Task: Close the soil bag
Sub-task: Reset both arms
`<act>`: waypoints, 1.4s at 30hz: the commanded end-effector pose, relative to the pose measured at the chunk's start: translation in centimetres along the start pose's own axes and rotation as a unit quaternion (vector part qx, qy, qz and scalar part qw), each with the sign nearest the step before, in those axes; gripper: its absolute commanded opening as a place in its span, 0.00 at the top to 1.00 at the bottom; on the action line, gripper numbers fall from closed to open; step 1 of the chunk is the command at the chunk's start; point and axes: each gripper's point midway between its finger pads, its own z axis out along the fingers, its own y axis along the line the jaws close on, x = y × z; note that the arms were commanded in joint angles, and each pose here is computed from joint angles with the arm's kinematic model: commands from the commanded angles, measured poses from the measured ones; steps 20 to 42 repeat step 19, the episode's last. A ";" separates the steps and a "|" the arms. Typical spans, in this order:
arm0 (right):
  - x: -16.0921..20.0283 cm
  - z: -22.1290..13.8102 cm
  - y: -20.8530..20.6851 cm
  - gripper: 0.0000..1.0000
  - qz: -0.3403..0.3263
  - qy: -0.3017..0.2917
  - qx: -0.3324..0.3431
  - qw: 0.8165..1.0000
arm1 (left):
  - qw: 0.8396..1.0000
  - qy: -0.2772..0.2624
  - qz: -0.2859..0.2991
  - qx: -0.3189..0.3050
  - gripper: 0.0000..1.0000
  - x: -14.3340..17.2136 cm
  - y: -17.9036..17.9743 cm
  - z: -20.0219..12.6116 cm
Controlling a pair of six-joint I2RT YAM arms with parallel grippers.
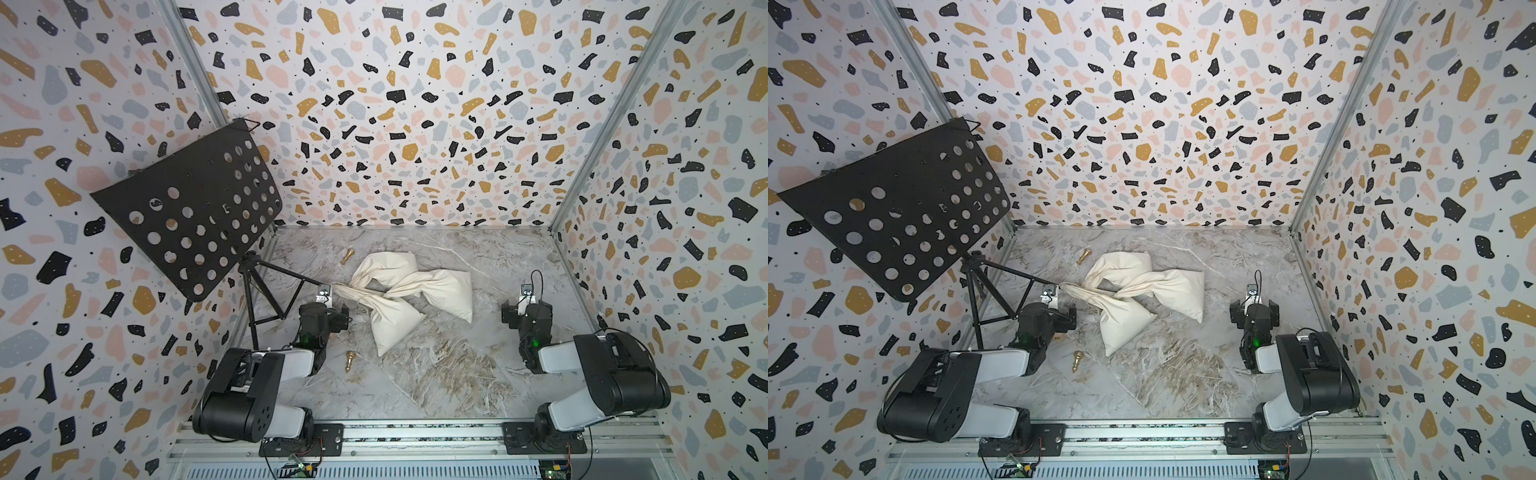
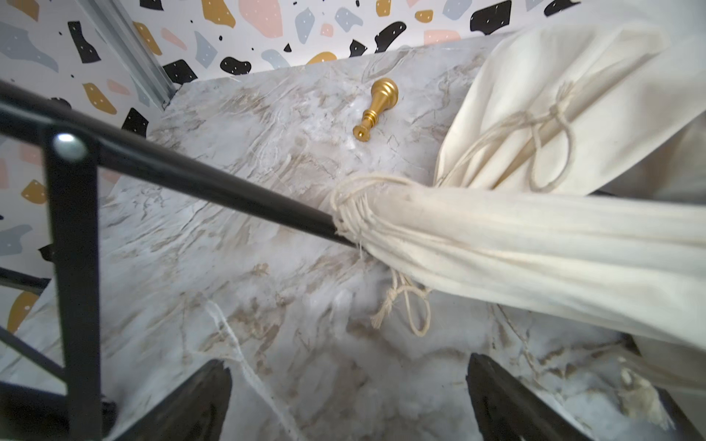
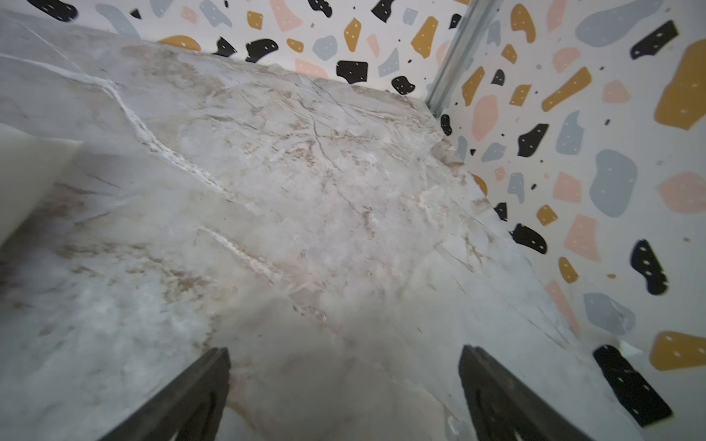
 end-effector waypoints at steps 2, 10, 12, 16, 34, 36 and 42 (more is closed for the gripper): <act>-1.1 1.2 1.3 0.00 0.030 0.006 -0.071 0.997 | 0.999 -0.046 -0.004 0.007 0.00 -2.8 0.0 0.0; -1.3 1.1 1.1 0.00 0.030 0.005 -0.068 0.997 | 0.999 -0.041 -0.003 0.010 0.00 -2.8 -0.1 0.1; -1.2 1.1 1.1 0.00 0.030 0.006 -0.069 0.997 | 0.999 -0.037 -0.001 0.012 0.00 -2.8 -0.2 0.3; -1.3 1.0 1.1 0.00 0.030 0.004 -0.068 0.997 | 0.999 -0.034 0.001 0.014 0.00 -2.6 -0.3 0.5; -1.3 1.0 1.1 0.00 0.029 0.003 -0.068 0.997 | 0.999 -0.040 -0.001 0.012 0.00 -2.7 -0.1 0.1; -1.3 1.0 1.1 0.00 0.029 0.003 -0.068 0.997 | 0.999 -0.040 -0.001 0.012 0.00 -2.7 -0.1 0.1; -1.3 1.0 1.1 0.00 0.029 0.003 -0.068 0.997 | 0.999 -0.040 -0.001 0.012 0.00 -2.7 -0.1 0.1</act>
